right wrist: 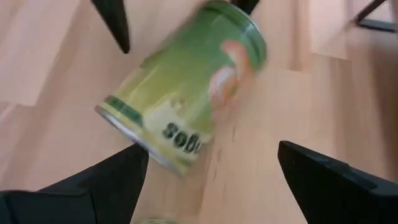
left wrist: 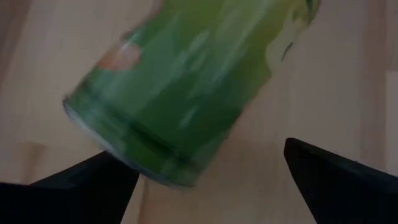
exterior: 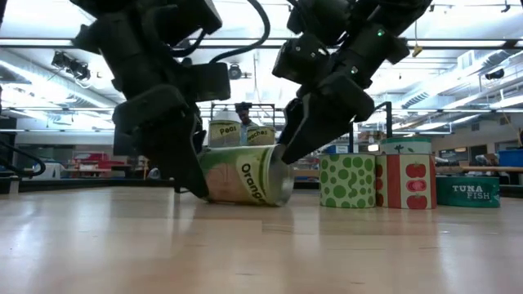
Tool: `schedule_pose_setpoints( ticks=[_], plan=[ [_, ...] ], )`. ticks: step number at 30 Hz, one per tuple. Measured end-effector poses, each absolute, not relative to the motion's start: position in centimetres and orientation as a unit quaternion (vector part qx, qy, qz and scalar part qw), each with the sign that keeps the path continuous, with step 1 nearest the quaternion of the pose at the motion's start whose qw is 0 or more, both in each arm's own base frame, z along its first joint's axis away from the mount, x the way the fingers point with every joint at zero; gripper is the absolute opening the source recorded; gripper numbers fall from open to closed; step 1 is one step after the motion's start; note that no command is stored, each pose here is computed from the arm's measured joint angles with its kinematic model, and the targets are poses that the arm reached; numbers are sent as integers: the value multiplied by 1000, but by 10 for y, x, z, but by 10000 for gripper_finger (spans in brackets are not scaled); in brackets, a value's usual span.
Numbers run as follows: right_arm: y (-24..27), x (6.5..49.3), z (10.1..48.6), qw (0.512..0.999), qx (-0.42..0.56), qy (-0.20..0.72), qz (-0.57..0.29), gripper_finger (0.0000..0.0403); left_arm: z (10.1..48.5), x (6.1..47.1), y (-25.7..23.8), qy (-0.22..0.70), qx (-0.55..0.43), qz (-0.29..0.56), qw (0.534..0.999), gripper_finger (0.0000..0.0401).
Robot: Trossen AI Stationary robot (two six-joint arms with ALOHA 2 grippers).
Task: Pick and place cans onto a shelf
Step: Put the canned oranges on the shelf
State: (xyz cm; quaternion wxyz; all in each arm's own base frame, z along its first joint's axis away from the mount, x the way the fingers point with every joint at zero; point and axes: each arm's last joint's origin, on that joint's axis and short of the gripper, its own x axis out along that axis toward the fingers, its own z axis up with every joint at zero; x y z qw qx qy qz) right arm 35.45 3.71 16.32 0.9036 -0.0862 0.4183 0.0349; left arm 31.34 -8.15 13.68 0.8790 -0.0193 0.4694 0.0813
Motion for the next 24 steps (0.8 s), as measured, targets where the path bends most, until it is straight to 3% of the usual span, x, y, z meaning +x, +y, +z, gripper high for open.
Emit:
schedule_pose_setpoints(
  ticks=[8,17,24],
  plan=[
    [60,348,164,893,-140,428,28,366,142,312,-96,473,-38,86,876,396],
    [59,338,183,894,-139,425,27,366,190,318,-108,518,68,135,842,396],
    [61,337,183,893,-135,428,42,366,203,342,-89,483,96,59,868,396]
  ],
)
